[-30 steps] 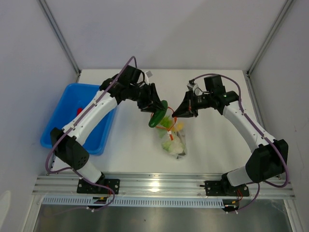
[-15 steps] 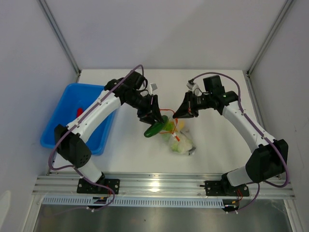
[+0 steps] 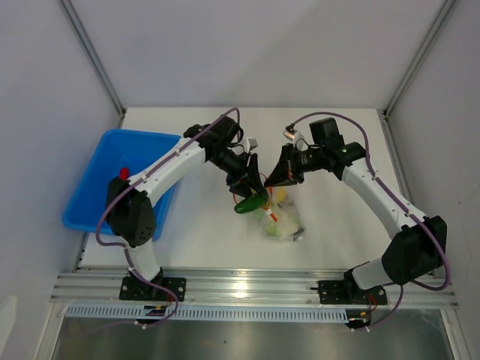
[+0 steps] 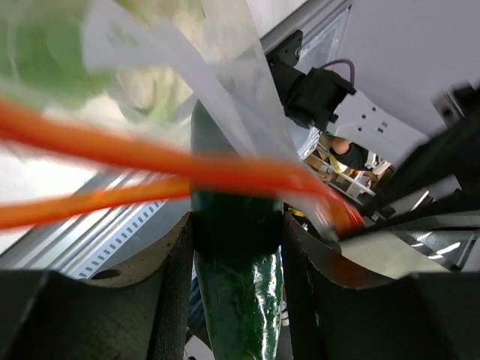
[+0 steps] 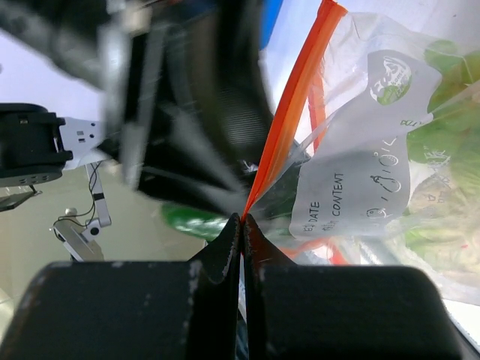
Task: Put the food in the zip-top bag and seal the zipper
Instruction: Place the fake vegetable in the zipper food storage bag, then pick up the fake vegetable from the bin.
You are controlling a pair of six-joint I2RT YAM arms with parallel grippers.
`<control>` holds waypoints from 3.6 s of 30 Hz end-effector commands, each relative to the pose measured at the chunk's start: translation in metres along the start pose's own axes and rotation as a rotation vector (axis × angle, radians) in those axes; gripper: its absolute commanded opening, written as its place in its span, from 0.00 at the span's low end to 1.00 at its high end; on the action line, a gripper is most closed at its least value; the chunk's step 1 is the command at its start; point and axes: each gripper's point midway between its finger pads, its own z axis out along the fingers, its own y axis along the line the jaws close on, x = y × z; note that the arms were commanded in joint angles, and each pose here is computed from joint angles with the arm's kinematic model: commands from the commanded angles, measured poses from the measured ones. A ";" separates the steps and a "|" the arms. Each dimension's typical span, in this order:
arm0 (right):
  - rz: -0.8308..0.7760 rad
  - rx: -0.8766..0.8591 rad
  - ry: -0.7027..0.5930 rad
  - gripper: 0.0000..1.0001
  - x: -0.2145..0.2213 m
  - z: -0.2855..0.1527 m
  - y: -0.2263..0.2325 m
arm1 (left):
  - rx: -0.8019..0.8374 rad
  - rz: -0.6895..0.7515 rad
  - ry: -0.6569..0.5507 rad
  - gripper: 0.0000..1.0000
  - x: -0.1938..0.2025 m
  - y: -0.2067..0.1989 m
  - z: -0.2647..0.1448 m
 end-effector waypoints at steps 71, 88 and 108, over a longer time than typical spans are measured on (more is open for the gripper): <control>0.058 0.147 -0.104 0.00 -0.016 -0.021 -0.028 | -0.455 -0.620 -1.005 0.99 -0.033 0.187 -0.213; 0.085 0.170 -0.030 0.00 -0.014 -0.002 -0.061 | -0.763 -0.681 -1.302 0.99 -0.057 0.347 -0.319; 0.119 0.176 0.020 0.00 -0.018 0.012 -0.082 | -0.917 -0.654 -1.293 1.00 -0.097 0.419 -0.327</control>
